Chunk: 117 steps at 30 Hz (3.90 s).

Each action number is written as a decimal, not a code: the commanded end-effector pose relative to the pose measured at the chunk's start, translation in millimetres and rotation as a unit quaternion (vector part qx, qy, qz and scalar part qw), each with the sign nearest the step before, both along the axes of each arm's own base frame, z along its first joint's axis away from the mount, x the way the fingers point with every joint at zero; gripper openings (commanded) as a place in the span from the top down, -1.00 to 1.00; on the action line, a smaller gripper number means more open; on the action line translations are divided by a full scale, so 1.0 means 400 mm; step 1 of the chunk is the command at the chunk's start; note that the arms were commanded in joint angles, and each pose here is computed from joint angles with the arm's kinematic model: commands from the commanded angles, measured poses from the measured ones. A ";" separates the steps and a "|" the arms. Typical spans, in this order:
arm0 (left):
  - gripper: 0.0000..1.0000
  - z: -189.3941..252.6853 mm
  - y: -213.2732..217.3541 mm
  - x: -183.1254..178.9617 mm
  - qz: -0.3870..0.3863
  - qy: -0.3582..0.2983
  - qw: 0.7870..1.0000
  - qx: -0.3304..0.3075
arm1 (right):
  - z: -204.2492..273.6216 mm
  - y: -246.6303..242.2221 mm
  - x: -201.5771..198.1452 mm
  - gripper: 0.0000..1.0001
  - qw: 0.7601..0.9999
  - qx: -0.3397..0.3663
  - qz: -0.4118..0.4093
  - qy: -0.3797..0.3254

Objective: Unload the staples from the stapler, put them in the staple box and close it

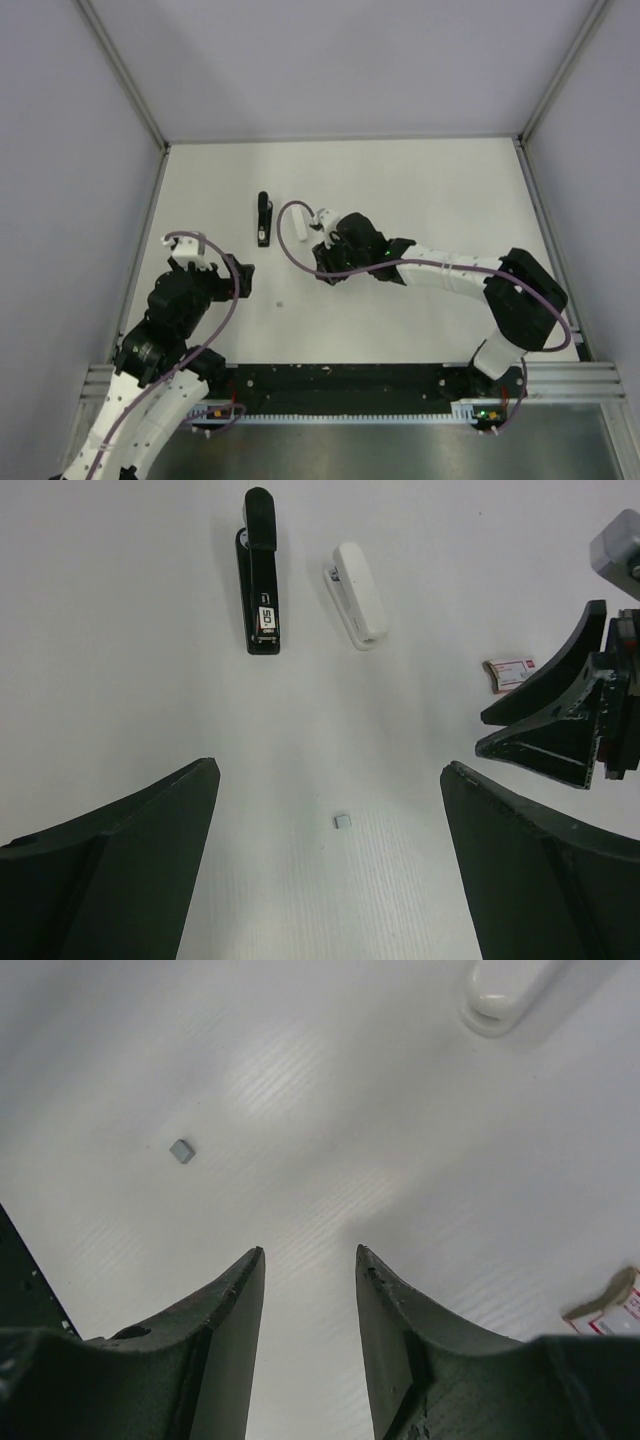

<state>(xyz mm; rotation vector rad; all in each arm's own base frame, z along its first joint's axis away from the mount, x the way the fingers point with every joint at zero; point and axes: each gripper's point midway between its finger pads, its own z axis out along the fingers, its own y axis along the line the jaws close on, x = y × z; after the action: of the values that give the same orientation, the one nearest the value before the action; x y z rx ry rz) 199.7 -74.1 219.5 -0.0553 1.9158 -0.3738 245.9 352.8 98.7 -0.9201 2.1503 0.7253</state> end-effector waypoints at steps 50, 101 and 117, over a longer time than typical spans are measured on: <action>-0.97 0.120 0.037 -0.058 -0.003 -0.124 0.992 -0.018 | -0.175 0.326 -0.155 0.08 0.953 -0.102 -0.282 0.049; -0.97 0.117 0.051 -0.060 0.013 -0.124 0.992 -0.018 | -0.044 0.022 -0.059 0.78 0.923 -0.110 -0.369 -0.018; -0.97 0.090 0.046 -0.037 0.020 -0.094 0.995 -0.001 | 0.003 -0.335 0.096 0.77 0.884 -0.087 -0.458 -0.023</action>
<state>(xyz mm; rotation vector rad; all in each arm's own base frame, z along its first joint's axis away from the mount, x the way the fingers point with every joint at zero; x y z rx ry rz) 179.3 -54.5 251.3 -0.0453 1.7321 -0.3468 268.9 226.1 82.9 0.0605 2.3341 -0.0314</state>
